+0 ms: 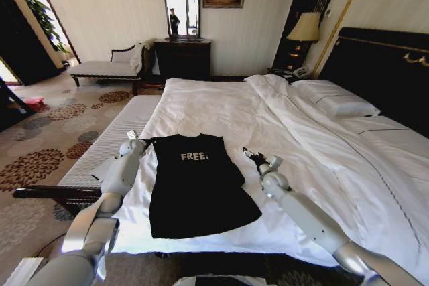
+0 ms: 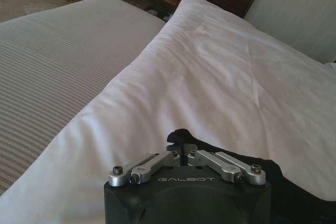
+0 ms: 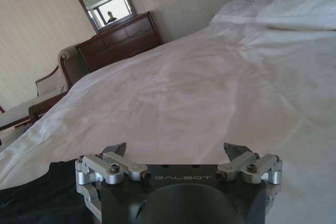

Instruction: Fold the clothes on the bed.

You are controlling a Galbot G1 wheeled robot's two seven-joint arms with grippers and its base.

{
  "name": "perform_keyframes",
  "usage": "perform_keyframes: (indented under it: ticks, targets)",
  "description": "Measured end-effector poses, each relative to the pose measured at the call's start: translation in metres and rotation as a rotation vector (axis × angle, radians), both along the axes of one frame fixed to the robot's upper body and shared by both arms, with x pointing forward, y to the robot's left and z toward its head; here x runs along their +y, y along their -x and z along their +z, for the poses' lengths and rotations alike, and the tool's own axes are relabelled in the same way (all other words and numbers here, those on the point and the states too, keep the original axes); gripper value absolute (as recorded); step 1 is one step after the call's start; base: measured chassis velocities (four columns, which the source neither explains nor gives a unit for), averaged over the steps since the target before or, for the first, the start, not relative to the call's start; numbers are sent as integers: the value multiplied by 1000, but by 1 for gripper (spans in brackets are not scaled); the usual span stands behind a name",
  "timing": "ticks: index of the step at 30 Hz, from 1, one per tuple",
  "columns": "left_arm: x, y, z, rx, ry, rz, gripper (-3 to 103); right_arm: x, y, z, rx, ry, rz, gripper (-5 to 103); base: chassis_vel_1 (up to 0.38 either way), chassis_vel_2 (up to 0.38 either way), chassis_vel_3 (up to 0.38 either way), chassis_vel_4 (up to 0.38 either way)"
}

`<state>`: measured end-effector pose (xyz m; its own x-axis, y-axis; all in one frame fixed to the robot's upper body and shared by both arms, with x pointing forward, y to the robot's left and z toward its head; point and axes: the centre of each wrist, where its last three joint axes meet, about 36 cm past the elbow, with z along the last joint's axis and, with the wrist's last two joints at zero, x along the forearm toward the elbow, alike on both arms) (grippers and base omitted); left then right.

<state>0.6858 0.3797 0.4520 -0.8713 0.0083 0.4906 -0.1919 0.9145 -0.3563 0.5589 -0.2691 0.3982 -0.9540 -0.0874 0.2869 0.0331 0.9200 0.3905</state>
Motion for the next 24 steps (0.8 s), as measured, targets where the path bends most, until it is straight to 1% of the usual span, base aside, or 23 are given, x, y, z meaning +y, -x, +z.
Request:
perform_keyframes:
  ticks: [3,4,5,6,7,8,9,10,12,13,15,24]
  targets:
    - [0,-5,2,9,-14,0,1,15,-27,-3,38,-6,47,100,0,0,0,0]
    - [0,-5,2,9,-14,0,1,15,-27,-3,38,-6,47,100,0,0,0,0]
    - [-4,-6,1,11,-14,-4,1,23,-40,-8,55,-13,65,100,0,0,0,0]
    - [-15,-6,-2,13,-16,-15,1,52,-70,-14,89,-58,90,100,0,0,0,0]
    - [-19,-6,-4,13,-16,-21,1,64,-82,-13,90,-80,103,100,0,0,0,0]
    - [-19,-6,-4,13,-16,-21,1,64,-82,-13,90,-80,103,100,0,0,0,0]
    - [-23,-5,-6,14,-15,-26,1,77,-97,-9,84,-106,115,100,0,0,0,0]
    - [-26,-4,-7,14,-15,-30,1,83,-105,-8,79,-121,120,100,0,0,0,0]
    - [-32,-4,-9,15,-18,-40,1,87,-115,-8,74,-144,124,100,0,0,0,0]
    - [-32,-4,-9,15,-18,-40,1,87,-115,-8,74,-144,124,100,0,0,0,0]
    - [-39,-4,-10,13,-23,-56,1,86,-120,-14,77,-157,120,100,0,0,0,0]
    - [-46,-3,-3,-4,-31,-82,1,82,-126,-33,100,-161,98,100,0,0,0,0]
